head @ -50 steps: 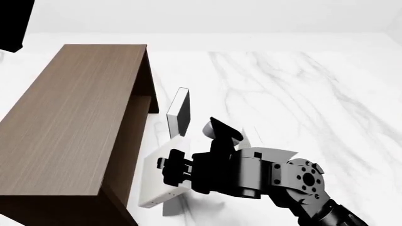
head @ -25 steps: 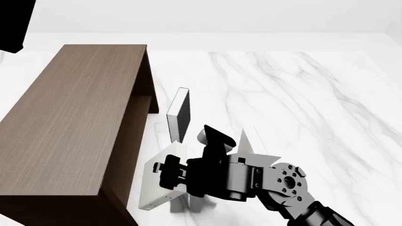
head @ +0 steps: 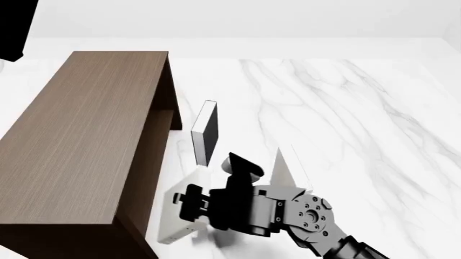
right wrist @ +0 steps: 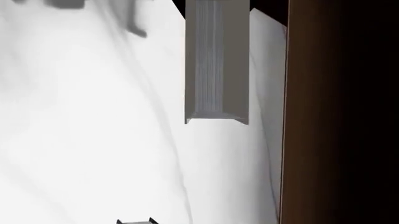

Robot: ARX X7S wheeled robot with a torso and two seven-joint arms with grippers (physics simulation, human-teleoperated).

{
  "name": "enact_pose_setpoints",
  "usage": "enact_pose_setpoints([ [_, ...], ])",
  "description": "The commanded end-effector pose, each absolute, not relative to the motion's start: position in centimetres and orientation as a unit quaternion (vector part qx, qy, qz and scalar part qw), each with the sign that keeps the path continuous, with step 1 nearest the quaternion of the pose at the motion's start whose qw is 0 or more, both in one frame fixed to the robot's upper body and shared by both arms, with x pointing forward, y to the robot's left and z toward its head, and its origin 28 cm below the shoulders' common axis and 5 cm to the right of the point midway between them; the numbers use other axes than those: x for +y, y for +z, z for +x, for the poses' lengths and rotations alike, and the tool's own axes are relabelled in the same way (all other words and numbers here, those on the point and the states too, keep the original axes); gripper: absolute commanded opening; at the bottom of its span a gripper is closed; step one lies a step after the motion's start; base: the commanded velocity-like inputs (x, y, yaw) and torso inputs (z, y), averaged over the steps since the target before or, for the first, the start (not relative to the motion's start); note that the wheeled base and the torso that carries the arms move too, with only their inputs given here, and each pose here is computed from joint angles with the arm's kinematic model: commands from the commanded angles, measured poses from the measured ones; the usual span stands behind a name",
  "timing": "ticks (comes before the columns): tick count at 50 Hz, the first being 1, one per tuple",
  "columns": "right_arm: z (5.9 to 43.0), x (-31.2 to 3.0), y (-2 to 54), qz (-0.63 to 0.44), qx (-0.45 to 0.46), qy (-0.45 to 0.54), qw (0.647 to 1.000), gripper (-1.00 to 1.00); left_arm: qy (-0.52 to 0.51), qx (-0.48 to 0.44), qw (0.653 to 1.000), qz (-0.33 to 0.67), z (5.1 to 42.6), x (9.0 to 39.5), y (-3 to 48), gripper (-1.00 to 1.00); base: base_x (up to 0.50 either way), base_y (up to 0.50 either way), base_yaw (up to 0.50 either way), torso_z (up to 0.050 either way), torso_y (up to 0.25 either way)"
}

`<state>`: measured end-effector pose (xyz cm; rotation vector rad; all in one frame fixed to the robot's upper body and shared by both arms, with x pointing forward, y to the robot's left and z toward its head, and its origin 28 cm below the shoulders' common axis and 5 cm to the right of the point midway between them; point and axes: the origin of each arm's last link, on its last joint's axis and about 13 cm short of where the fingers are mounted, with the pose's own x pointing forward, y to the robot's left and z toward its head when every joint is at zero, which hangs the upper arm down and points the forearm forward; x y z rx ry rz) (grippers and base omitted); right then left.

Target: Pick up the book on the right and place it under the cabinet shelf.

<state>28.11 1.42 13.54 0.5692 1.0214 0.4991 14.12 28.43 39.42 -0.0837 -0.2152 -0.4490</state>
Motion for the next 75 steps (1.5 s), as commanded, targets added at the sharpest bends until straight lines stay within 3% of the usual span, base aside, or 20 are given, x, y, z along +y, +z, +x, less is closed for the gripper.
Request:
enact_pose_setpoints([
  [1, 28.5, 2.1, 12.1, 0.289, 0.473, 0.247, 0.795, -1.0, -0.221, -0.105, 0.969, -0.04, 14.1, 28.5, 39.5, 1.0, 0.0, 0.0, 0.0, 0.0, 0.0],
  [32, 29.8, 2.7, 8.2, 0.265, 0.482, 0.193, 0.812, -1.0, -0.22, -0.098, 0.97, -0.041, 14.6, 28.5, 39.2, 1.0, 0.0, 0.0, 0.0, 0.0, -0.001],
  [33, 29.8, 2.7, 8.1, 0.261, 0.483, 0.191, 0.814, 1.0, -0.22, -0.098, 0.97, -0.041, 14.6, 28.5, 39.3, 1.0, 0.01, 0.0, 0.0, 0.0, 0.0],
  [58, 30.0, 1.8, 9.5, 0.183, 0.45, 0.17, 0.858, 1.0, -0.222, -0.1, 0.969, -0.039, 14.5, 28.4, 39.5, 1.0, 0.0, 0.0, 0.0, 0.0, 0.0],
  [75, 28.1, 0.3, 11.5, 0.131, 0.401, 0.185, 0.888, 1.0, -0.227, -0.104, 0.968, -0.038, 14.6, 28.3, 39.5, 1.0, 0.0, 0.0, 0.0, 0.0, 0.0],
])
